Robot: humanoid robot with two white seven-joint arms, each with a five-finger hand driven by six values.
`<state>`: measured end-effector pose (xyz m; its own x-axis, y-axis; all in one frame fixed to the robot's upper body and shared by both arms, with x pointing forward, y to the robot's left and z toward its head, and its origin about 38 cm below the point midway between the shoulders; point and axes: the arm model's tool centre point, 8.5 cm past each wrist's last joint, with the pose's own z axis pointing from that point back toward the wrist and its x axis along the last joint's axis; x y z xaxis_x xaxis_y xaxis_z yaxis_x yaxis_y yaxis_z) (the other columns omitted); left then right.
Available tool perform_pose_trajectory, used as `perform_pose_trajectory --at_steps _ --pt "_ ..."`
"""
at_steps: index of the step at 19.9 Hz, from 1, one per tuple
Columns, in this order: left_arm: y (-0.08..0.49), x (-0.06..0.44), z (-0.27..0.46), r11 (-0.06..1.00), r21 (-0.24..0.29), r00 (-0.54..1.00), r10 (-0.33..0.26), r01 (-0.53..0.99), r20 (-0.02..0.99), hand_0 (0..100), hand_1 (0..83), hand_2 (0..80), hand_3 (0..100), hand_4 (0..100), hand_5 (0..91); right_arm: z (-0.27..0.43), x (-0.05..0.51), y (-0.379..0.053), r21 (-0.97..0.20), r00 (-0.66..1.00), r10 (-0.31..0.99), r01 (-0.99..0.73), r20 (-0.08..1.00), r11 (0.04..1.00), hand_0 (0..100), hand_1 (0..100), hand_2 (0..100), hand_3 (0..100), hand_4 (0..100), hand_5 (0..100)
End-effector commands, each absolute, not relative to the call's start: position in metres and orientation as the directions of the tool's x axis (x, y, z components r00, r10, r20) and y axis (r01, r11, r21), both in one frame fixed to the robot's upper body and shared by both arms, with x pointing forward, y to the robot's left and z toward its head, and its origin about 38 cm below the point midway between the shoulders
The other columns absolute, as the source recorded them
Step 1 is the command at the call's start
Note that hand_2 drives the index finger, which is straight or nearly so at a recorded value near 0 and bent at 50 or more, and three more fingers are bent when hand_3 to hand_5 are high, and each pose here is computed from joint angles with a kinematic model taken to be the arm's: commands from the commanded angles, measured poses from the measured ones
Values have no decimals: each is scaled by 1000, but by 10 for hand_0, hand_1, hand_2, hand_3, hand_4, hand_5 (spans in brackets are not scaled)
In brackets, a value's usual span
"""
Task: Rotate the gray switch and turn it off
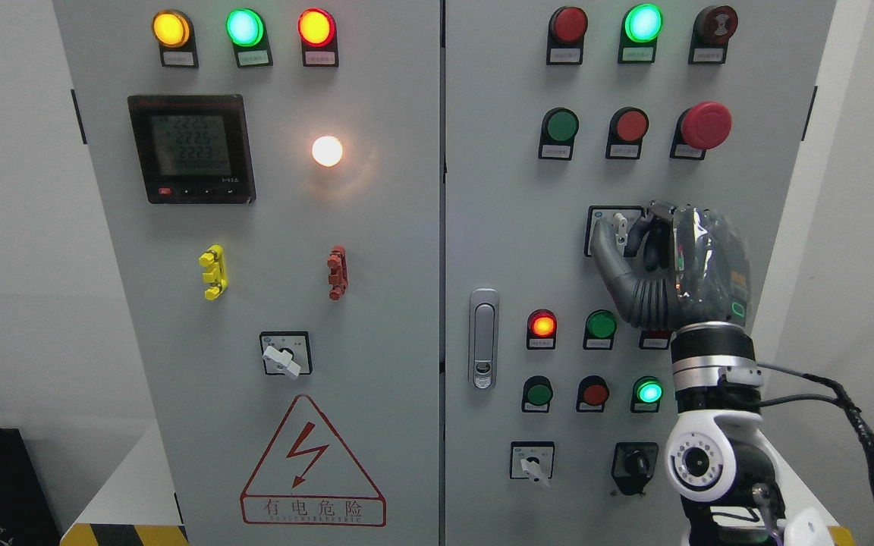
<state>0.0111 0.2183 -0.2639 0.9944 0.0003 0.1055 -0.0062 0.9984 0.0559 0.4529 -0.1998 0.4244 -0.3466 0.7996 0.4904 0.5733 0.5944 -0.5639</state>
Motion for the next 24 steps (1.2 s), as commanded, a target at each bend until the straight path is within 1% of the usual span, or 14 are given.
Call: perform_pose_trajectory --at_steps 1,7,17,24 --pt "218 26 -264 998 54 989 27 -35 145 120 389 0 0 0 0 426 451 -199 -560 -355 799 575 485 596 394 355 746 1000 980 1000" --pt "219 26 -264 998 55 989 27 -35 145 120 389 0 0 0 0 428 448 -198 -554 -364 797 578 481 599 359 350 737 1000 974 1000" --pt "218 26 -264 998 54 989 27 -35 145 120 389 0 0 0 0 429 446 -198 -550 -370 798 582 476 599 340 355 738 997 973 1000" --pt "218 26 -264 998 54 989 27 -35 145 120 389 0 0 0 0 430 442 -200 -532 -375 797 600 473 598 337 338 738 996 971 1000"
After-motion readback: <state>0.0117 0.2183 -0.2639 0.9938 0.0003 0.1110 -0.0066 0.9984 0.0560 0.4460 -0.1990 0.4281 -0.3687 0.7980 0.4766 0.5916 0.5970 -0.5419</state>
